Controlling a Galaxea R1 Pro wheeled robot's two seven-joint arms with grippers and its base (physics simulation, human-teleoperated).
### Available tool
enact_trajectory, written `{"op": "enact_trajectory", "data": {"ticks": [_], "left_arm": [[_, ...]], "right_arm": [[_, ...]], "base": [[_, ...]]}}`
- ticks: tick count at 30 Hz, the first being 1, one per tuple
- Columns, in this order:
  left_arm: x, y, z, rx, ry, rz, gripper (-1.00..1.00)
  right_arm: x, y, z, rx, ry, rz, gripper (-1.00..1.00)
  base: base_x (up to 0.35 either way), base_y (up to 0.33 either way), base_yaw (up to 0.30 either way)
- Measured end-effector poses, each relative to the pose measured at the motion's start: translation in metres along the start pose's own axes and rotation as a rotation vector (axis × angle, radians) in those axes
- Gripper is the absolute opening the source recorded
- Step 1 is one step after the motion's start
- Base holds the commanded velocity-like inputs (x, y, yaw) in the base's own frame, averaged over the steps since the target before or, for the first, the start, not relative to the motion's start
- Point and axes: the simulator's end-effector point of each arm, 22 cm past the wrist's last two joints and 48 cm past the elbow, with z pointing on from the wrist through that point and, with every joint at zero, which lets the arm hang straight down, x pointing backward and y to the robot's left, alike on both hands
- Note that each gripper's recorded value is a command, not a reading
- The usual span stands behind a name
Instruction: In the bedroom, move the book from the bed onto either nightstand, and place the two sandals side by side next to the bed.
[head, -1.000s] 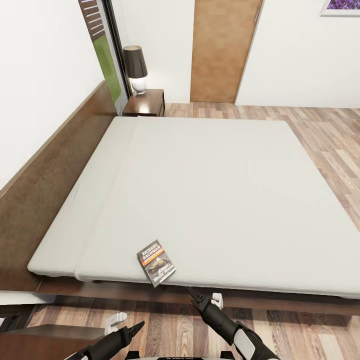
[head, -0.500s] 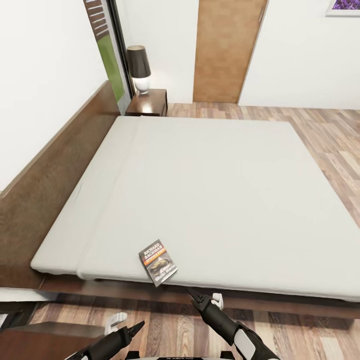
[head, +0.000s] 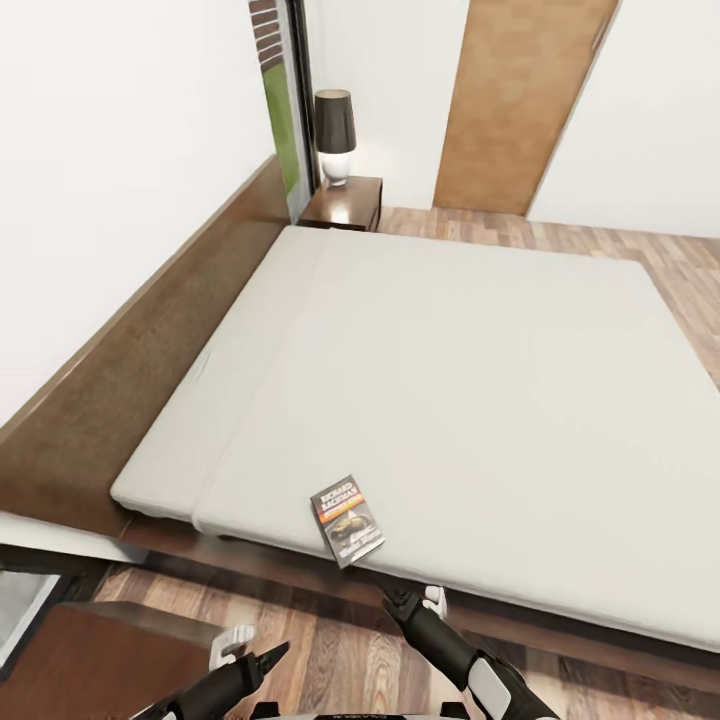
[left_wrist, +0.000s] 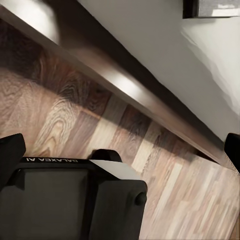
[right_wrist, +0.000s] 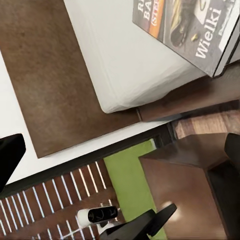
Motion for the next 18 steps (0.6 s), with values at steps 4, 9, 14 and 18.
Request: {"op": "enact_trajectory", "data": {"ticks": [4,9,14,18], "left_arm": [[0.0001,0.0,0.0,0.0,0.0,0.0,1.0],[0.0001,0.0,0.0,0.0,0.001,0.001,1.0],[0.0001,-0.0001,0.0001,0.0,0.001,0.001,1.0],[0.0001,-0.0001,0.0001,0.0,0.001,0.001,1.0]], "right_arm": [[-0.0002,0.0,0.0,0.0,-0.001,0.0,1.0],[-0.0005,-0.0002,-0.0003,0.0,-0.001,-0.001,1.0],[-0.001,-0.0004,-0.0006,0.001,-0.002,-0.001,1.0],[-0.0012,-0.0005,-0.0007,0.001,-0.003,-0.001,1.0]], "base": [[0.0,0.0,0.292],[0.0,0.0,0.292],[0.0,0.0,0.185],[0.0,0.0,0.024]]}}
